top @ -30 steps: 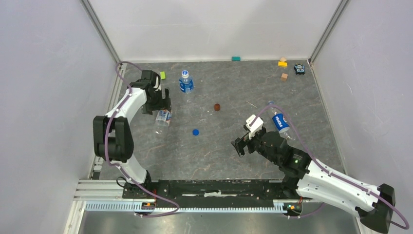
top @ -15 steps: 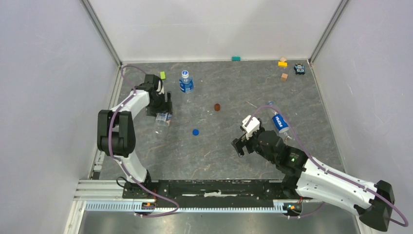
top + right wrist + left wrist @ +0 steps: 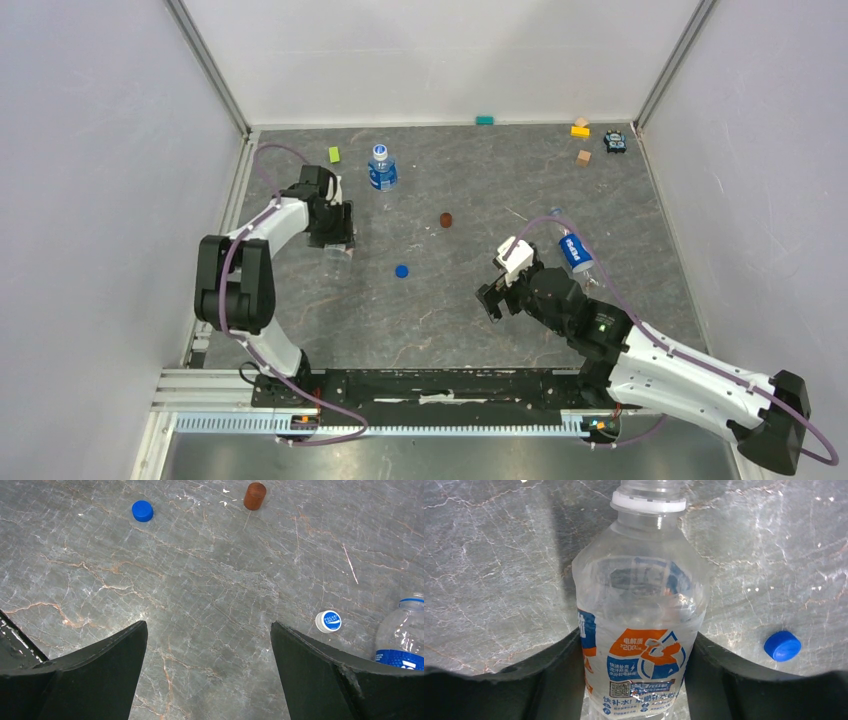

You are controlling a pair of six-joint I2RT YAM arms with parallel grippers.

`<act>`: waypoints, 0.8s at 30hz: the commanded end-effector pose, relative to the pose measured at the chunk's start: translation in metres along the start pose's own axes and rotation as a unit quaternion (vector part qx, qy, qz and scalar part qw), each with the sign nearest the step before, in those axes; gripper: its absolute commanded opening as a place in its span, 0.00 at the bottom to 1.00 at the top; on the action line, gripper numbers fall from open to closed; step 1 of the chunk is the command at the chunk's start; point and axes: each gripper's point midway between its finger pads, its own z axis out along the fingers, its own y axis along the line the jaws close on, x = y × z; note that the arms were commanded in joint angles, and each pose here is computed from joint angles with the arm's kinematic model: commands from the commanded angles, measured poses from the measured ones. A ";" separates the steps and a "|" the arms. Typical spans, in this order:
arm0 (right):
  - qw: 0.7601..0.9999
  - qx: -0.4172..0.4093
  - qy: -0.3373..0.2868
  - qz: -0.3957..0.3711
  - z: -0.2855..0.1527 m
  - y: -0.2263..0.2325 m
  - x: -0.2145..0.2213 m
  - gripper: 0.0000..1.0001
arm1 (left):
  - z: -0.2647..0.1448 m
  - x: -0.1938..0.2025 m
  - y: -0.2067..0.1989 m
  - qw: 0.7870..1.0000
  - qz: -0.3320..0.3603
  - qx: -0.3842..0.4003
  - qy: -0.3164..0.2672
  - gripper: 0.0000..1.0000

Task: Screw on the bottle caps
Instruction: Pick up the plastic bottle at the center of the board.

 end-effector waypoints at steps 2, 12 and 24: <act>0.999 0.002 -0.037 0.007 -0.005 -0.002 -0.026 0.98 | -0.029 -0.017 -0.010 0.997 0.050 0.008 -0.062 0.55; 1.000 0.010 -0.017 -0.020 -0.006 -0.006 -0.034 0.99 | -0.119 -0.032 -0.024 0.965 0.078 0.041 -0.248 0.42; 0.997 0.029 0.046 -0.058 0.009 -0.021 -0.051 0.99 | -0.214 -0.020 -0.073 0.870 0.160 0.164 -0.437 0.41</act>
